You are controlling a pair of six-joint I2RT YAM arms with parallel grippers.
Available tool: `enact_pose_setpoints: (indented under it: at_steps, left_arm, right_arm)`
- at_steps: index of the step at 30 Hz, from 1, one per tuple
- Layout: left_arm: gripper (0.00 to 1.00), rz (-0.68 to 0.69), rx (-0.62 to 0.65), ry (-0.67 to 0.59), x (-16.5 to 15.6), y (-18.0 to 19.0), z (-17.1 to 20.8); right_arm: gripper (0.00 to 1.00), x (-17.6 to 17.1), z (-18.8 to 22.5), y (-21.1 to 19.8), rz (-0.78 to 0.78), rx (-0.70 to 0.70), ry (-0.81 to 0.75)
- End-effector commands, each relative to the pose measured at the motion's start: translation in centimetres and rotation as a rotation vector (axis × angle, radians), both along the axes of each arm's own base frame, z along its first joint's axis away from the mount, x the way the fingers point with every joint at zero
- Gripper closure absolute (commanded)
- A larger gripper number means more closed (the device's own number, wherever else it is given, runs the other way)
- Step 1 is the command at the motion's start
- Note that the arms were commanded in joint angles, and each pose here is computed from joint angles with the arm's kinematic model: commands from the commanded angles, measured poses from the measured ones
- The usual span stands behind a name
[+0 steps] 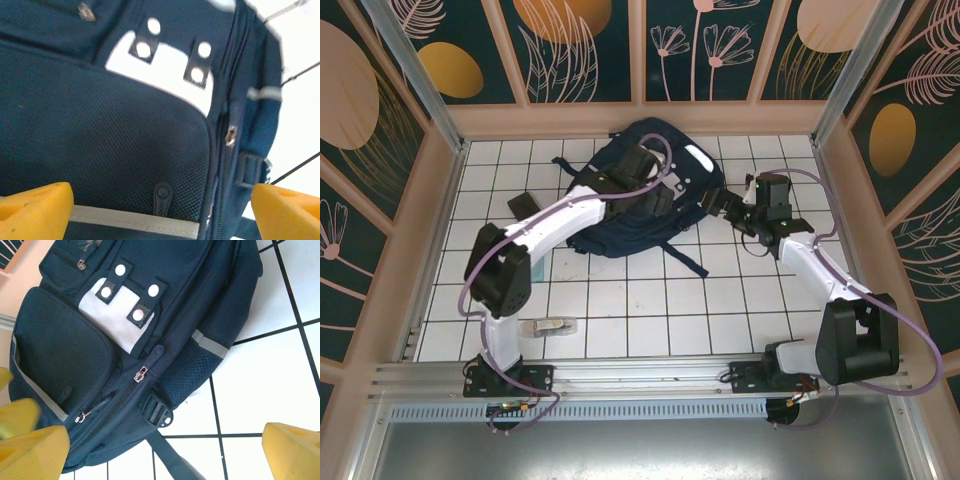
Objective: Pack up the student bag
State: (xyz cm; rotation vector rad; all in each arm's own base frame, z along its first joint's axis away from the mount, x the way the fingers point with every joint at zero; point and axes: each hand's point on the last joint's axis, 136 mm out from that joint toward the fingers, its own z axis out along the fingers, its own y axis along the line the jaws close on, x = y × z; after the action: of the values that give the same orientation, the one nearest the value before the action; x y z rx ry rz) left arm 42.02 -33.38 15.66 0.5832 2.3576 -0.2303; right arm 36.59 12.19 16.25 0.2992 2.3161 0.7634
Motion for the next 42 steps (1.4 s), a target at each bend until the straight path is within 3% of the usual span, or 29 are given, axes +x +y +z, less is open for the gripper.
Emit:
enact_pose_setpoints:
  at_steps: [1, 8, 10, 12, 16, 17, 19, 25, 32, 37, 42]
  left_arm:
    - [0.09, -0.036, 0.207, 0.034, -0.6, 0.9, -2.9]
    - [0.09, -0.06, 0.398, 0.07, -0.4, 1.6, -8.7]
    - [0.17, -0.038, 0.44, 0.064, -0.1, 2.3, -9.7]
    - [0.41, -0.031, 0.452, 0.056, 0.0, 2.5, -10.3]
    - [1.0, -0.029, 0.404, 0.032, 0.1, 2.0, -9.4]
    - [1.0, -0.026, 0.388, 0.023, 0.1, 1.9, -9.0]
    - [1.0, -0.026, 0.354, 0.01, 0.0, 1.7, -8.3]
    - [1.0, -0.026, 0.178, -0.014, -0.9, 0.5, -5.1]
    - [1.0, -0.031, 0.019, -0.02, -1.8, -0.8, -1.0]
    - [1.0, -0.015, 0.004, -0.018, -1.6, -0.7, -1.2]
    - [1.0, -0.005, -0.014, -0.003, -1.3, -0.9, -1.6]
  right_arm:
    - [0.01, -0.5, -1.3, -0.3, 0.001, -0.015, 0.025]
    - [0.01, 0.0, -2.5, 0.2, 0.016, -0.002, 0.036]
    - [0.01, 0.6, -2.3, 0.2, 0.011, 0.002, 0.022]
    - [0.06, 1.6, -2.0, 0.5, 0.002, 0.026, 0.003]
    - [0.39, 4.1, -1.4, 2.3, 0.049, 0.11, -0.004]
    - [0.48, 4.8, -1.4, 2.8, 0.061, 0.13, -0.007]
    - [0.56, 6.0, -1.7, 3.5, 0.075, 0.158, -0.003]
    - [0.61, 8.5, -3.0, 6.6, 0.152, 0.217, 0.012]
    - [0.67, 10.8, -6.0, 7.9, 0.164, 0.181, 0.073]
    - [0.65, 10.1, -7.6, 8.1, 0.163, 0.16, 0.11]
    - [0.55, 8.8, -8.6, 8.4, 0.173, 0.13, 0.14]
